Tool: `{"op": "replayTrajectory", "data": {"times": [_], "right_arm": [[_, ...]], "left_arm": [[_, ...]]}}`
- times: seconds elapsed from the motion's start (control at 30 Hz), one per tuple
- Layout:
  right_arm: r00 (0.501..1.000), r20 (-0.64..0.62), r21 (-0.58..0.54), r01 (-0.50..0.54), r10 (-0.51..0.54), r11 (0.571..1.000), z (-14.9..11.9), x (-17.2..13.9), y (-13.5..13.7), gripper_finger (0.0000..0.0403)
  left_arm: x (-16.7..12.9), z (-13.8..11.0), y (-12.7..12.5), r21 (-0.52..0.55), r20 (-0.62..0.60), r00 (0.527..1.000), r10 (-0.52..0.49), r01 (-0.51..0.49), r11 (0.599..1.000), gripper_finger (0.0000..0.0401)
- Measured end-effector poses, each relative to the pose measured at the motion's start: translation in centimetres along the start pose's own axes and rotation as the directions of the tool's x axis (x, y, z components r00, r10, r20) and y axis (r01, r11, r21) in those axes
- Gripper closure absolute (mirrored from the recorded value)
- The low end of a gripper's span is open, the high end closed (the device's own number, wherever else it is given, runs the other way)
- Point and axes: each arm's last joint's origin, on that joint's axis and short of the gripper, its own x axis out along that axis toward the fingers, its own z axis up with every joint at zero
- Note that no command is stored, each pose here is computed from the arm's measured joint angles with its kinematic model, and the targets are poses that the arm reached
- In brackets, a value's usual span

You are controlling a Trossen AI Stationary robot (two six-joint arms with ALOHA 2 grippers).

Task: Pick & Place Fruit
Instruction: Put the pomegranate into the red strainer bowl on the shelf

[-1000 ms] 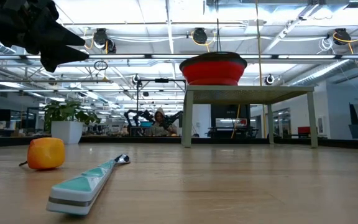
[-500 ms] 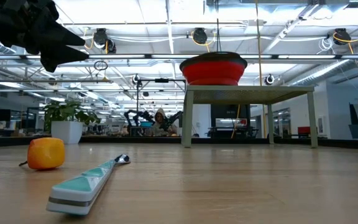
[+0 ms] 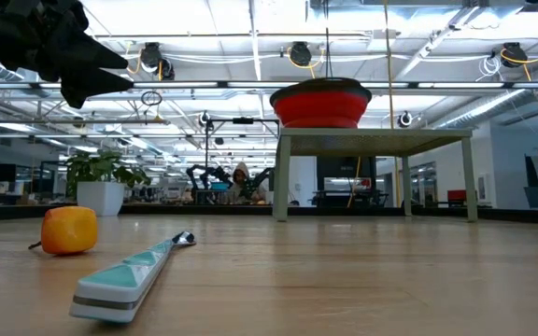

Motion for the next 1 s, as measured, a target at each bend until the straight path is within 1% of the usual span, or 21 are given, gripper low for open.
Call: {"op": "replayTrajectory", "data": {"times": [0.13, 0.27, 0.47, 0.67, 0.7, 0.77, 1.0], "right_arm": [[0.994, 0.020, 0.147, -0.105, 0.103, 0.984, 1.1, -0.4, -0.9, 0.0223], [0.979, 0.037, 0.226, -0.203, 0.200, 0.953, 1.8, -0.7, -1.4, 0.0221], [0.932, 0.061, 0.271, -0.361, 0.358, 0.892, 2.3, -0.9, -1.7, 0.0222], [0.836, 0.152, 0.244, -0.549, 0.528, 0.799, 3.4, -1.3, -1.5, 0.0220], [0.823, 0.164, 0.238, -0.568, 0.544, 0.788, 3.5, -1.3, -1.4, 0.0220], [0.811, 0.174, 0.229, -0.585, 0.559, 0.778, 3.7, -1.4, -1.4, 0.0221], [0.812, 0.159, 0.235, -0.583, 0.561, 0.778, 3.4, -1.3, -1.4, 0.0220]], "left_arm": [[0.0, 0.0, 0.0, 0.000, 0.000, 1.000, 0.000, 0.000, 1.000, 0.0176], [0.0, 0.0, 0.0, 0.001, 0.000, 1.000, 0.001, -0.001, 1.000, 0.0176], [0.0, 0.0, 0.1, 0.001, 0.011, 0.999, 0.035, -0.035, 0.999, 0.0176], [0.0, 0.0, 0.1, 0.001, 0.015, 0.999, 0.050, -0.050, 0.999, 0.0176], [0.0, 0.0, 0.1, 0.001, 0.015, 0.999, 0.050, -0.050, 0.999, 0.0176], [0.0, 0.0, 0.1, 0.001, 0.015, 0.999, 0.050, -0.050, 0.999, 0.0176], [0.0, 0.0, 0.1, 0.000, 0.015, 0.999, 0.050, -0.050, 0.999, 0.0176]]}}
